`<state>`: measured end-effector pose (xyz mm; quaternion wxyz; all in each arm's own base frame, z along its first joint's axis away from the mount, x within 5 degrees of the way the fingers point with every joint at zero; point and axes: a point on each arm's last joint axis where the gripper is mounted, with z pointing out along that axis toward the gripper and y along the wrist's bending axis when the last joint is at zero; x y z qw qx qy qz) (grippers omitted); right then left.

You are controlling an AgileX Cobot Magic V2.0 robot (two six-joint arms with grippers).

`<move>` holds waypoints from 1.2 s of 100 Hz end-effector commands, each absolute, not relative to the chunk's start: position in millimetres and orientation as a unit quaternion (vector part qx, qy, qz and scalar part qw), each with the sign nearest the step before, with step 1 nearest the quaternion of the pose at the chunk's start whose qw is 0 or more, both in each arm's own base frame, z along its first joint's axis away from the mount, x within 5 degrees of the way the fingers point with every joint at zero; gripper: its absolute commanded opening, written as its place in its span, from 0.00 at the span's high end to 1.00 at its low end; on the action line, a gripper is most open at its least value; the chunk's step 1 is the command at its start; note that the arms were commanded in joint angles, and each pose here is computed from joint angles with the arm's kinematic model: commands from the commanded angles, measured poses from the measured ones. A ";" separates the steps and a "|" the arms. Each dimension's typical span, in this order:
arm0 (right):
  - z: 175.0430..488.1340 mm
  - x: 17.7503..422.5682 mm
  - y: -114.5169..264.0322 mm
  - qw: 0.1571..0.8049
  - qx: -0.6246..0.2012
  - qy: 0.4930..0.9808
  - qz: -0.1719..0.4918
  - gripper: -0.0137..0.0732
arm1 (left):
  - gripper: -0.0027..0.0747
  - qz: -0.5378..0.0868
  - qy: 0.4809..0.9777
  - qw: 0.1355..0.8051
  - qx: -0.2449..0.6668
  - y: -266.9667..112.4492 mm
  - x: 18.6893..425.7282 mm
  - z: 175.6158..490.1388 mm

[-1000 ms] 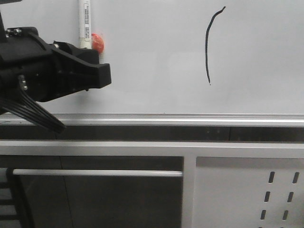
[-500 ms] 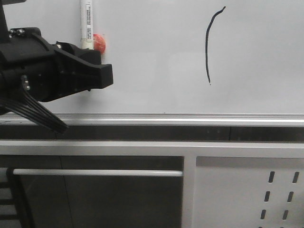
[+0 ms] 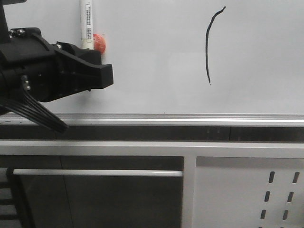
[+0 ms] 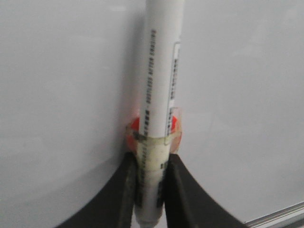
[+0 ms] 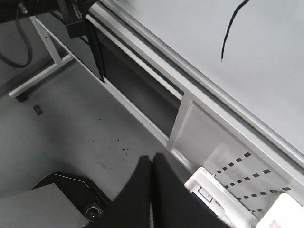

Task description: Write number 1 on whiteboard

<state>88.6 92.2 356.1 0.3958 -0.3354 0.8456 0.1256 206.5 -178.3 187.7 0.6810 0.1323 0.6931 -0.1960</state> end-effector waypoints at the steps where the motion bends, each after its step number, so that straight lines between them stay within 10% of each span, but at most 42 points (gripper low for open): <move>1: 368.1 91.2 93.9 0.432 -0.331 0.828 0.139 0.93 | 0.84 -0.212 0.602 0.765 0.087 -175.6 209.8 219.7; 120: 369.7 91.7 95.1 0.440 -0.330 0.823 0.145 0.93 | 0.63 -0.216 0.599 0.765 0.094 -177.0 209.1 220.0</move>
